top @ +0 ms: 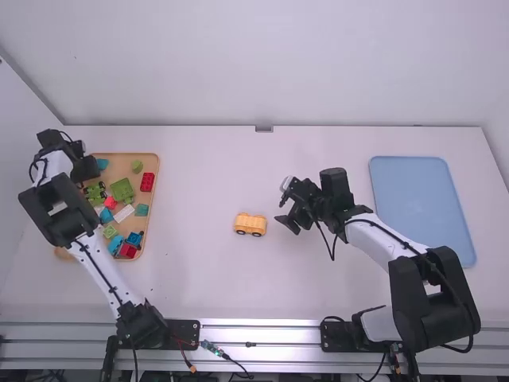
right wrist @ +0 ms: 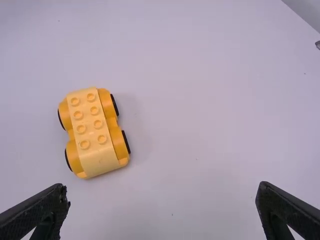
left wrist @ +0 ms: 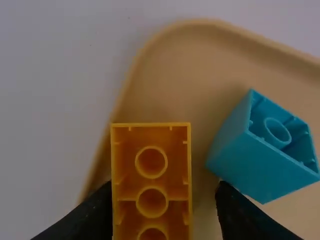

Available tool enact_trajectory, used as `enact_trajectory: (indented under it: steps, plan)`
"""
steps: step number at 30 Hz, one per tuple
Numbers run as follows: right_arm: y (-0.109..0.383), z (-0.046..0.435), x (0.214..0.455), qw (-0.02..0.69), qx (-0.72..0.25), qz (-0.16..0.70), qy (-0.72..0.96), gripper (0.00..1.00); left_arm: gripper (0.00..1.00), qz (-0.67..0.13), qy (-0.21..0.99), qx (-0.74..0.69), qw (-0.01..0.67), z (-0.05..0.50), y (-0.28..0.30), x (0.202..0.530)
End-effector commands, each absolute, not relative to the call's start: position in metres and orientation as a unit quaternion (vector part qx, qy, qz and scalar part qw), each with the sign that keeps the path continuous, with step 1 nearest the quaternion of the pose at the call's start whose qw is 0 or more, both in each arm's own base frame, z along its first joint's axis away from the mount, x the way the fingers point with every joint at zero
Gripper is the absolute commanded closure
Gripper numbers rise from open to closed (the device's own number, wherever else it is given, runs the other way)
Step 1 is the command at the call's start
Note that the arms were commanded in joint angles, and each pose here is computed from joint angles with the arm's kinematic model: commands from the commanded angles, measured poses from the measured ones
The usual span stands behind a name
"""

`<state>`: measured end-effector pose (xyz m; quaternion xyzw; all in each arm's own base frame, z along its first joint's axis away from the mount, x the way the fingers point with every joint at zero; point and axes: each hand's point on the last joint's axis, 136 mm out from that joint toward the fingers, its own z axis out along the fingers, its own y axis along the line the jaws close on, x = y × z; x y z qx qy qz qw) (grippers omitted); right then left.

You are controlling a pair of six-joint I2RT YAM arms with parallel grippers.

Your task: Assemble lego blocks to make yellow taxi

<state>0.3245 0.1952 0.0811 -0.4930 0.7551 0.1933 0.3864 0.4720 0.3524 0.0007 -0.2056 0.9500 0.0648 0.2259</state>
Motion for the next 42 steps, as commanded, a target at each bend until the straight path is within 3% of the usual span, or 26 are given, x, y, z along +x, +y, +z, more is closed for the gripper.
enact_trajectory:
  steps: [1, 6, 11, 17, 18, 19, 21, 31, 42]
  plan:
    - [0.195, 0.086, 0.324, 0.392, -0.493, 0.192, 0.753, 0.01, 0.50, 0.054, 0.956, -0.217, 0.191, -0.020, 0.347, 0.458]
    - [0.195, 0.086, 0.324, 0.391, -0.492, 0.192, 0.753, 0.01, 0.60, 0.055, 0.955, -0.217, 0.193, -0.018, 0.348, 0.458]
    - [0.195, 0.086, 0.324, 0.391, -0.493, 0.192, 0.753, 0.01, 0.62, 0.056, 0.955, -0.217, 0.195, -0.018, 0.348, 0.459]
    - [0.195, 0.086, 0.324, 0.391, -0.492, 0.192, 0.753, 0.01, 0.77, 0.056, 0.956, -0.217, 0.191, -0.018, 0.347, 0.458]
    - [0.195, 0.086, 0.324, 0.391, -0.493, 0.192, 0.753, 0.01, 0.81, 0.056, 0.956, -0.217, 0.188, -0.019, 0.346, 0.457]
    - [0.196, 0.086, 0.324, 0.392, -0.493, 0.192, 0.753, 0.01, 0.92, 0.054, 0.957, -0.219, 0.184, -0.020, 0.346, 0.454]
    - [0.195, 0.086, 0.324, 0.392, -0.492, 0.192, 0.753, 0.01, 0.98, 0.052, 0.957, -0.222, 0.180, -0.020, 0.344, 0.454]
    - [0.195, 0.086, 0.324, 0.392, -0.494, 0.191, 0.752, 0.01, 0.98, 0.076, 0.949, -0.253, 0.172, 0.008, 0.345, 0.446]
    - [0.197, 0.089, 0.327, 0.402, -0.493, 0.190, 0.748, 0.01, 0.98, 0.077, 0.933, -0.287, 0.202, 0.101, 0.315, 0.442]
